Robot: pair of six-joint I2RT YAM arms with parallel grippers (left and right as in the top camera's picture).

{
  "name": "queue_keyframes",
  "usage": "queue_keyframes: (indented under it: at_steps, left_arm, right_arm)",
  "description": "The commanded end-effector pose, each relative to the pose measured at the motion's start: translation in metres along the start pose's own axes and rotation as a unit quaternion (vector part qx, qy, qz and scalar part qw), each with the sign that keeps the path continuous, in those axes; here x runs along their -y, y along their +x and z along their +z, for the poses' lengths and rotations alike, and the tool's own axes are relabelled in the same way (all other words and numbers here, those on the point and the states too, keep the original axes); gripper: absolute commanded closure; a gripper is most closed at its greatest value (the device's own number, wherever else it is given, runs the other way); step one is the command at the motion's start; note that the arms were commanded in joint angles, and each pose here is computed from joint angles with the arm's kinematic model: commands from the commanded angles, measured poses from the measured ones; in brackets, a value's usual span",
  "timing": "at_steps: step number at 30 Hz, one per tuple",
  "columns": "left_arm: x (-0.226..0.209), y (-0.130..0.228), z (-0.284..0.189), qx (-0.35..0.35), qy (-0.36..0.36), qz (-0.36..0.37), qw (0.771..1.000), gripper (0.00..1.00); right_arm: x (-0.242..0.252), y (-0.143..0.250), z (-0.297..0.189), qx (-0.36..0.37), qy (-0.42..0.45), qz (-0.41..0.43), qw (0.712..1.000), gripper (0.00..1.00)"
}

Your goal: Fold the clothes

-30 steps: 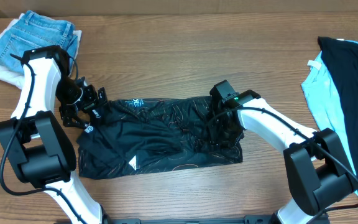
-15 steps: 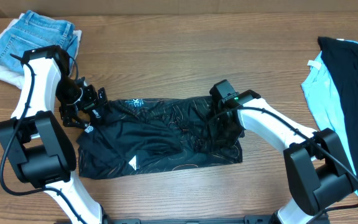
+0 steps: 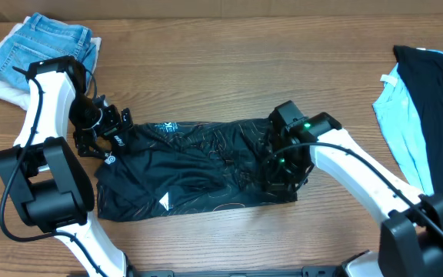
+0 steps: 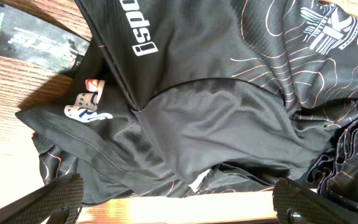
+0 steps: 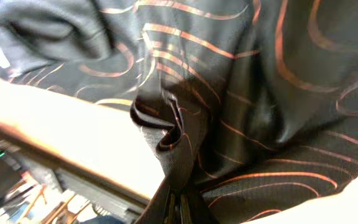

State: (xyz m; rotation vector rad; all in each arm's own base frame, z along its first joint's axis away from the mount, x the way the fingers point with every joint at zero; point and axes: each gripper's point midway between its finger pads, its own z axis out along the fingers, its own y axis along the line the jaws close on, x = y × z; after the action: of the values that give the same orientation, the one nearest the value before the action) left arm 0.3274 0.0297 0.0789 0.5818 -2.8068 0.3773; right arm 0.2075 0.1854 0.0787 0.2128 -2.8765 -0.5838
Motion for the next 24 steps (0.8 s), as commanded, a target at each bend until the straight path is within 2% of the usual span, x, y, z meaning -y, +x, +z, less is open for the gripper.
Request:
queue_keyframes:
  at_steps: [1, 11, 12, 13, 14, 19, 24]
  left_arm:
    - [0.003, -0.004, -0.001, 0.005, -0.001, 0.014, 1.0, 0.0]
    - [0.003, -0.004, -0.001, 0.005, -0.001, 0.014, 1.0, 0.0]
    - [0.003, -0.004, -0.001, 0.005, -0.001, 0.014, 1.0, 0.0]
    - [0.003, -0.004, -0.001, 0.005, -0.001, 0.014, 1.0, 0.0]
    - [0.003, -0.004, -0.001, 0.005, -0.001, 0.014, 1.0, 0.0]
    - [0.003, -0.004, -0.001, 0.004, -0.001, 0.014, 1.0, 0.0]
    - [0.003, -0.003, -0.001, 0.004, -0.001, 0.014, 1.0, 0.0]
  right_arm:
    - [-0.018, 0.005, -0.005, -0.004, -0.031, -0.026, 0.999, 0.96]
    - [-0.037, 0.027, 0.009, -0.032, -0.012, -0.074, 0.997, 0.96]
    - [-0.035, 0.029, 0.011, -0.034, 0.004, -0.081, 0.996, 0.91]
    - [-0.033, 0.03, 0.012, -0.035, 0.011, -0.082, 0.996, 0.78]
    - [-0.031, 0.031, 0.012, -0.035, 0.02, -0.083, 0.996, 0.71]
    - [-0.015, 0.023, 0.01, -0.016, 0.064, -0.048, 0.997, 0.69]
    - [-0.01, 0.011, 0.002, 0.003, 0.06, -0.028, 0.998, 0.69]
